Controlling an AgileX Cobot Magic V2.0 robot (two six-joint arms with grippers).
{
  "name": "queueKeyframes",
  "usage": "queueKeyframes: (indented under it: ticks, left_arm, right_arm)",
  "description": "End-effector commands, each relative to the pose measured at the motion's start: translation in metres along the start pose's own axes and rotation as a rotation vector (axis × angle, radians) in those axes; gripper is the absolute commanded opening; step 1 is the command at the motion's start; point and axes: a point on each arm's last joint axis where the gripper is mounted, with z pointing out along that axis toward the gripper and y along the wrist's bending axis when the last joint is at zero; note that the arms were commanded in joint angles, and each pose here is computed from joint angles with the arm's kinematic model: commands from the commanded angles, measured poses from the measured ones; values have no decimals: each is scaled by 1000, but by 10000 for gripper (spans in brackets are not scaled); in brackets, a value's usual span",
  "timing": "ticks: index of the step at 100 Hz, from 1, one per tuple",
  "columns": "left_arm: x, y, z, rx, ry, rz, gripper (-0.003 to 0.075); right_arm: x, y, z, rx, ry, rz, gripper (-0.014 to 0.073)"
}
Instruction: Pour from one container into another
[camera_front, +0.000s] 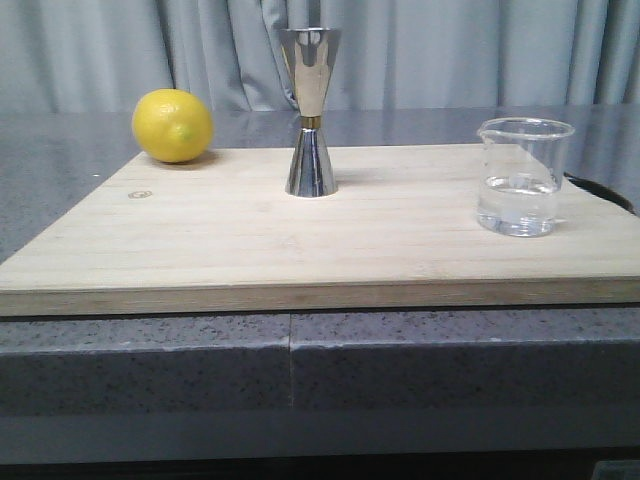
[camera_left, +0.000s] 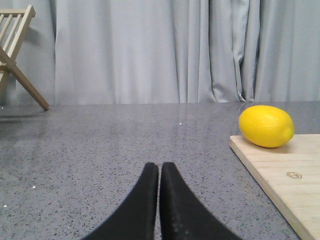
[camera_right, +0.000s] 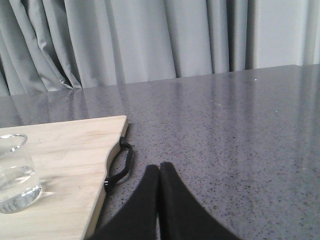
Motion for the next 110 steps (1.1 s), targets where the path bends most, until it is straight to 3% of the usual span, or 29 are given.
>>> queueKeyframes:
  ticks: [1, 28, 48, 82, 110]
  left_arm:
    - [-2, 0, -2, -2, -91, -9, -21]
    - [-12, 1, -3, -10, -153, -41, -21]
    - [-49, 2, -8, 0, -192, -55, -21]
    - [-127, 1, 2, 36, -31, -33, -21]
    - [-147, 2, 20, 37, 9, -26, -21]
  right_arm:
    - [0, 0, -1, -2, -74, -5, -69]
    - [-5, 0, -2, -3, -86, 5, -69]
    - [-40, 4, -8, -2, -59, -5, -69]
    - [-115, 8, -7, 39, 74, -144, -69]
    - [-152, 12, 5, 35, 30, -172, -69]
